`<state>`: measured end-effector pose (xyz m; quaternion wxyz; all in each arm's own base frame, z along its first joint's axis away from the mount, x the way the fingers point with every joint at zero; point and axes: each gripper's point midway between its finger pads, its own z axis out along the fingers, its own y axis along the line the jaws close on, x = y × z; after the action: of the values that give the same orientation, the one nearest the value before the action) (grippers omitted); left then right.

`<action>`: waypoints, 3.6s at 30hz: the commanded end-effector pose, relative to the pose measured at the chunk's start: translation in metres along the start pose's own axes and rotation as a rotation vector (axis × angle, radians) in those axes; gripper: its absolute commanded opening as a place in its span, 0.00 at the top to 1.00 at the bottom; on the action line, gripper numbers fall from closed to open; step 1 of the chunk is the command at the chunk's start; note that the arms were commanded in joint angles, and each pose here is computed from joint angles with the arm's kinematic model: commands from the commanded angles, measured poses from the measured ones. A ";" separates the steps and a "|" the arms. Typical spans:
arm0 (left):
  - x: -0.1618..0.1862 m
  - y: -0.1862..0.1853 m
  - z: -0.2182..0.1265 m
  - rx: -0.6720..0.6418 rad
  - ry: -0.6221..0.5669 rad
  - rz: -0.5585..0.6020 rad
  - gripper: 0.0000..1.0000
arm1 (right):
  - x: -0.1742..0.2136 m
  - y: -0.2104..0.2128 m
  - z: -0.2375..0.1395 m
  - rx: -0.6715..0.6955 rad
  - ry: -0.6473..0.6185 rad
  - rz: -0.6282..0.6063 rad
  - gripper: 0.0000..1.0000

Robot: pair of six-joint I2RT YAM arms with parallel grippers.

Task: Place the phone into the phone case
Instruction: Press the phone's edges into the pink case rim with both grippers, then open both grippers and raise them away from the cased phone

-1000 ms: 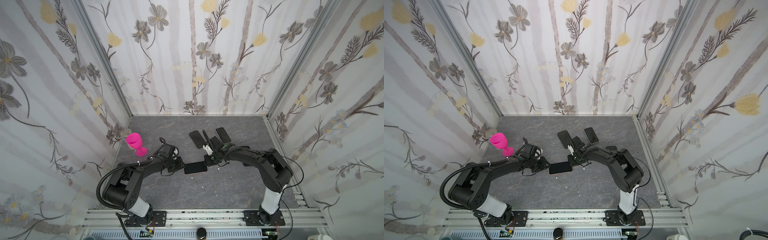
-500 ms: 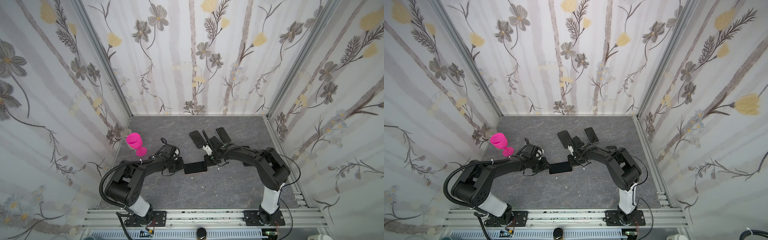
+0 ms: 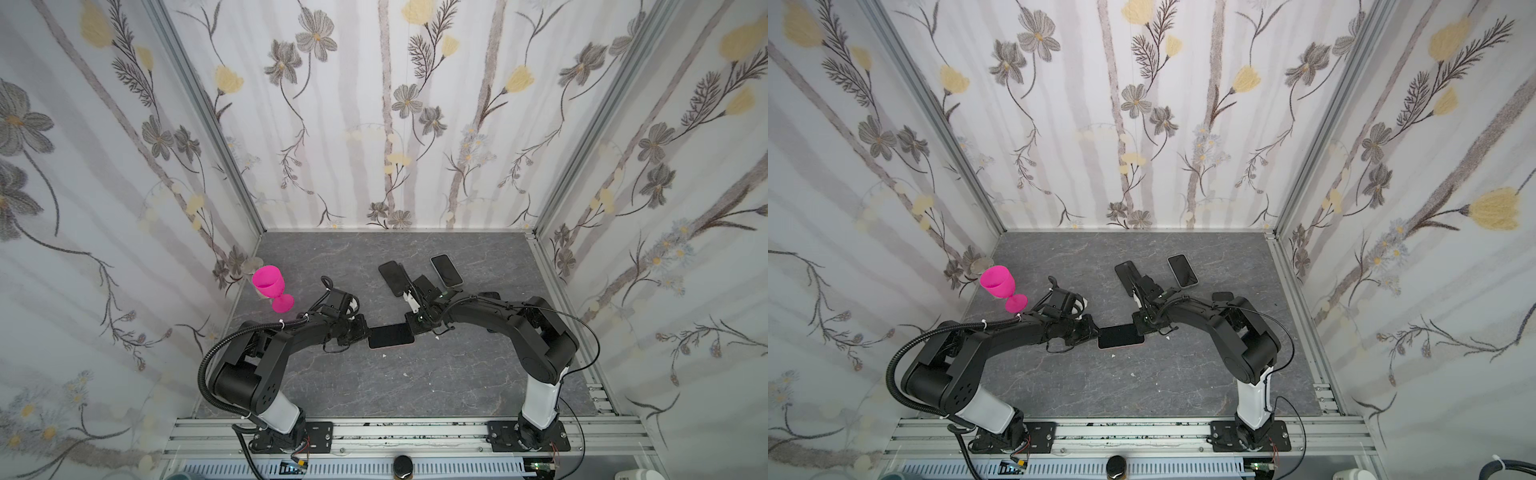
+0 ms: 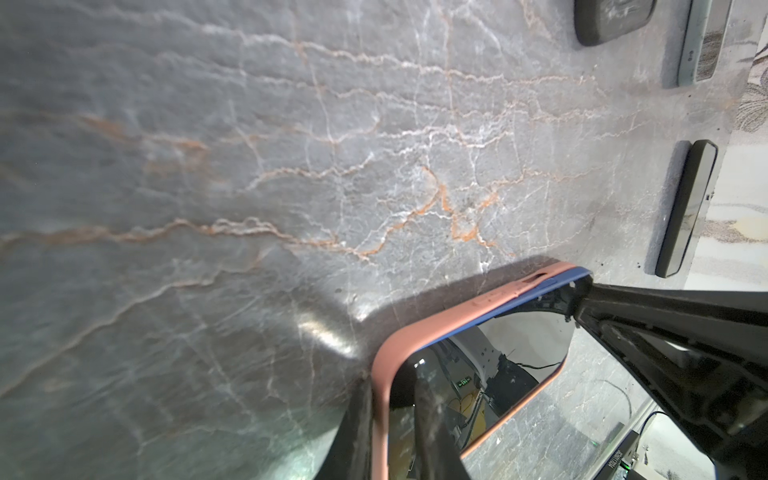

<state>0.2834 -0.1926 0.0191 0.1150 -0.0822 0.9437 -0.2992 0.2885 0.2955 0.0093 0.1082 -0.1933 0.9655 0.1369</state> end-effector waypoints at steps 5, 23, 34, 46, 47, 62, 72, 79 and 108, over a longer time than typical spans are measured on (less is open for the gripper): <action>0.007 0.009 0.004 -0.032 0.010 -0.002 0.84 | 0.068 -0.030 0.040 0.118 0.246 -0.003 0.84; 0.009 0.019 0.001 -0.066 -0.011 -0.006 0.97 | 0.006 -0.002 -0.015 0.012 0.060 0.059 0.73; 0.010 0.019 0.001 -0.068 -0.008 -0.007 0.98 | -0.001 -0.007 -0.018 0.045 0.043 0.051 0.74; 0.009 0.019 -0.003 -0.076 -0.019 -0.001 0.98 | -0.009 -0.016 -0.018 0.063 0.022 0.074 0.81; 0.009 0.019 -0.003 -0.076 -0.019 -0.001 0.98 | -0.008 -0.016 -0.016 0.060 0.028 0.075 0.83; 0.008 0.017 -0.003 -0.065 -0.018 0.007 0.98 | 0.037 -0.035 0.019 0.126 0.182 0.065 0.94; 0.009 0.018 -0.003 -0.065 -0.019 0.005 0.98 | 0.057 -0.043 0.033 0.197 0.247 0.029 0.93; 0.003 0.013 -0.006 -0.057 -0.038 0.013 0.98 | 0.036 -0.026 0.013 0.171 0.173 0.004 0.92; -0.063 -0.102 -0.222 0.073 -0.816 0.583 0.53 | -0.084 0.109 -0.298 -0.088 -1.001 -0.651 0.32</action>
<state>0.2974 -0.1464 0.2466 0.5044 0.0388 0.8222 -0.2608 0.2778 0.3221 0.3058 0.5276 -0.3554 0.7421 0.2110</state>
